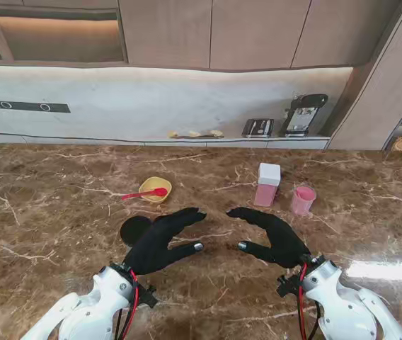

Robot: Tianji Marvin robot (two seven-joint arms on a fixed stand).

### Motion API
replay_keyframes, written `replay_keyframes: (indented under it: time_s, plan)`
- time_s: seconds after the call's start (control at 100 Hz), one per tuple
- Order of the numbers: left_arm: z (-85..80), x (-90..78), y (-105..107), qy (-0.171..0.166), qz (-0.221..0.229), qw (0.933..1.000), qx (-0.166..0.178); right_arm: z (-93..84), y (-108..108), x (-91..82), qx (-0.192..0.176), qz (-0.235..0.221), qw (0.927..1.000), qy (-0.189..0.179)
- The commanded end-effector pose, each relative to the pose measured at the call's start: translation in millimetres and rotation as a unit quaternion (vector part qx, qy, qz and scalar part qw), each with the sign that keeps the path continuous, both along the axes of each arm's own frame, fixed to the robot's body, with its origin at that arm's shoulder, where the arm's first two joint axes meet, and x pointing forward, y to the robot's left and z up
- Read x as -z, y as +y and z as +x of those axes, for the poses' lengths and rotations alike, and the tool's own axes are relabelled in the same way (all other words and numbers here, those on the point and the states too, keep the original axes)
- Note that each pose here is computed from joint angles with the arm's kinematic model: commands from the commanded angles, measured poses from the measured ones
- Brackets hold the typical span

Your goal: Measure grain into the airtight container

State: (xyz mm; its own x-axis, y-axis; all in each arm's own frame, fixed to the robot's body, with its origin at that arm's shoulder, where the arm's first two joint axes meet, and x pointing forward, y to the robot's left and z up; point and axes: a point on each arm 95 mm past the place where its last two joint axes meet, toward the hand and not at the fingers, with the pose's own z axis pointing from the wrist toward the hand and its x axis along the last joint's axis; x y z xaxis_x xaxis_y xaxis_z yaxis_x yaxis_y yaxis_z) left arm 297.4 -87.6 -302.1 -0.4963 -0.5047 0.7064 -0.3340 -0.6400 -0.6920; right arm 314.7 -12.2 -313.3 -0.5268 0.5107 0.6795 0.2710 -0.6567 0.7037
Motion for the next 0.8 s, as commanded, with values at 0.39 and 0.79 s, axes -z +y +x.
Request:
replay_keyframes:
  time_s: [0.39,0.79]
  plan:
    - [7.5,-8.1,8.9,-0.015,0.033,0.9993,0.013,-4.9,-3.6,6.3,0.005,-0.004,1.0000,0.006]
    - [43.7,-71.5,82.0,-0.013,0.231,0.9724,0.032,-5.4,-7.8,15.2,0.015,-0.009,0.9997,0.015]
